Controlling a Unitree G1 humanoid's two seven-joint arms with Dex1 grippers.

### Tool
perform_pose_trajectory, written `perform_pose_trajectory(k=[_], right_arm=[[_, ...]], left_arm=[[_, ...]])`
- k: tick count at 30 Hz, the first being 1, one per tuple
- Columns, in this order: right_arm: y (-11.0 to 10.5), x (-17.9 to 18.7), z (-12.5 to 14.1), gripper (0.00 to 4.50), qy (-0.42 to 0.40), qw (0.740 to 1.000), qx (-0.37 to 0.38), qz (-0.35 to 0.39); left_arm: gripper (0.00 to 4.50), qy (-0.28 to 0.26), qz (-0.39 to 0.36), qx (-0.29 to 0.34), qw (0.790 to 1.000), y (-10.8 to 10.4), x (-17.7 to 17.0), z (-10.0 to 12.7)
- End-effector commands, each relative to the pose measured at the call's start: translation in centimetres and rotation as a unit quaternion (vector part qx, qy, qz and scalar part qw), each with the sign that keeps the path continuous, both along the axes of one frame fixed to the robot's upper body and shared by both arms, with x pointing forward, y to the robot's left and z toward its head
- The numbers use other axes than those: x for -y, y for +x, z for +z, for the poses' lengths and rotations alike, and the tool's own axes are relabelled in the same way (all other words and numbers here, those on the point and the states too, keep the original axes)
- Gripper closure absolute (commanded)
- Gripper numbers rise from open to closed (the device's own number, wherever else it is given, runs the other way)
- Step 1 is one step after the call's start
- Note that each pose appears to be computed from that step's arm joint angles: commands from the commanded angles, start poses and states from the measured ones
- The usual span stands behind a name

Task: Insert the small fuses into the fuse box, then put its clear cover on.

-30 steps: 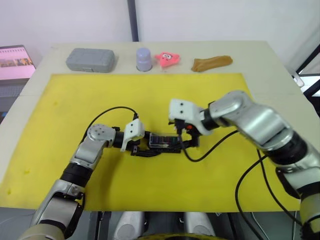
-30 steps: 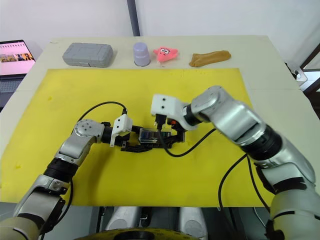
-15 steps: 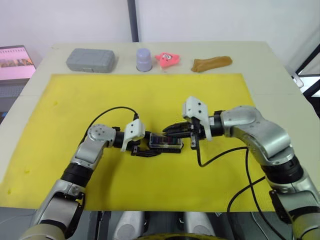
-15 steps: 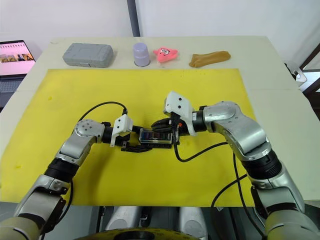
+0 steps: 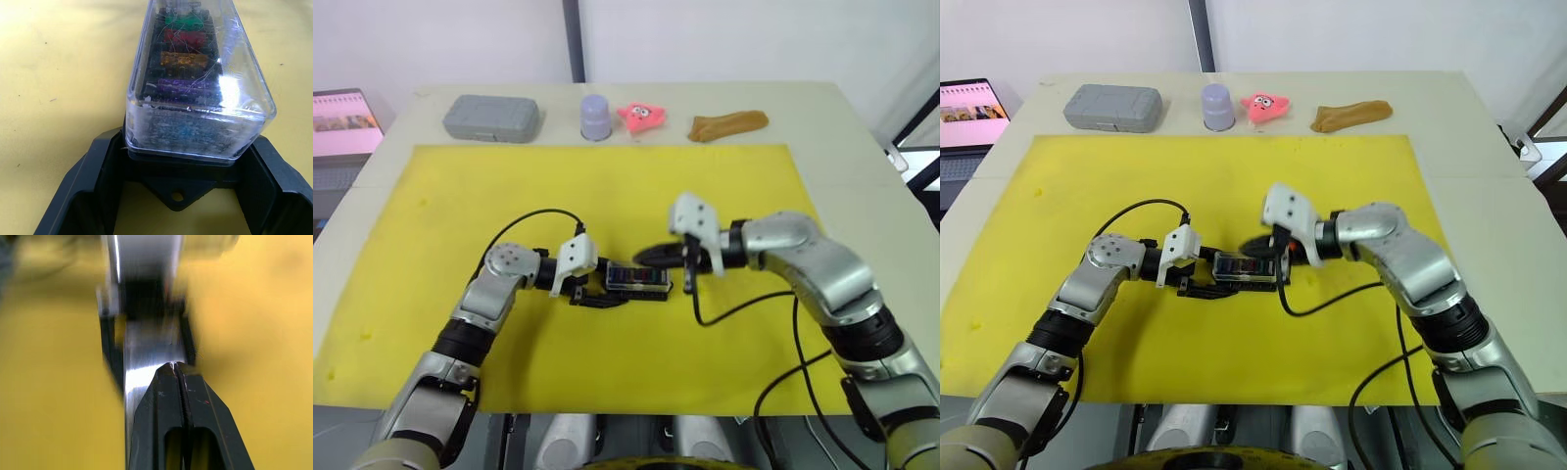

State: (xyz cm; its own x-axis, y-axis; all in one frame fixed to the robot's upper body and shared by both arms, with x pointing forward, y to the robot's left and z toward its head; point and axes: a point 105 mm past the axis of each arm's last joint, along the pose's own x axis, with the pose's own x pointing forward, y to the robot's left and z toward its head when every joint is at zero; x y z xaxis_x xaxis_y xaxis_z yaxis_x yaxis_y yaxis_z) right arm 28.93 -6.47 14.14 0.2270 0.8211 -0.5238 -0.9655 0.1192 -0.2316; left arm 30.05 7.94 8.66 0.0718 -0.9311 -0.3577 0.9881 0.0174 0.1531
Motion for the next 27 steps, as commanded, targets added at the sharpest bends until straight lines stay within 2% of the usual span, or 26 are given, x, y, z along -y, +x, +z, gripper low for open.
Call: perform_pose_trajectory(k=[1,3,6,11,16,18,20,21,22,23,27], right_arm=[[0.5,2.0,-5.0,4.47,-0.084,0.993,-0.068,-0.052],[0.6,2.0,-4.9,4.47,-0.08,0.993,-0.071,-0.055],[0.4,1.6,-3.3,4.47,-0.066,0.996,-0.049,-0.029],[0.2,0.9,2.1,4.47,0.039,0.999,-0.018,-0.008],[0.3,2.5,5.2,4.47,0.066,0.997,-0.006,-0.026],[0.1,3.9,5.9,4.5,0.06,0.998,0.006,-0.035],[-0.2,5.1,6.2,4.5,0.048,0.998,0.016,-0.042],[-0.3,5.8,6.3,4.5,0.04,0.998,0.018,-0.049],[-0.4,6.3,6.2,3.94,0.032,0.998,0.019,-0.051],[-0.6,7.0,6.1,3.69,0.021,0.998,0.021,-0.055],[-0.6,8.4,6.0,1.86,-0.01,0.997,0.036,-0.063]], left_arm=[[1.93,0.009,-0.027,-0.012,1.0,-0.9,0.7,-0.7],[1.93,0.009,-0.027,-0.012,1.0,-0.9,0.7,-0.7],[1.93,0.008,-0.024,-0.01,1.0,-0.9,0.8,-0.8],[1.93,0.013,-0.014,-0.013,1.0,-0.8,0.7,-1.0],[1.93,0.029,-0.007,-0.007,1.0,-0.6,0.5,-1.2],[0.9,0.029,-0.001,0.0,1.0,-0.3,0.5,-1.0],[0.1,0.029,0.0,0.002,1.0,-0.2,0.5,-0.8],[0.03,0.034,-0.003,0.006,0.999,-0.3,0.3,-0.7],[0.0,0.037,-0.003,0.01,0.999,-0.3,0.2,-0.7],[0.0,0.04,-0.004,0.013,0.999,-0.3,-0.1,-0.6],[0.0,0.062,0.001,0.02,0.998,-0.6,-1.8,-0.5]])
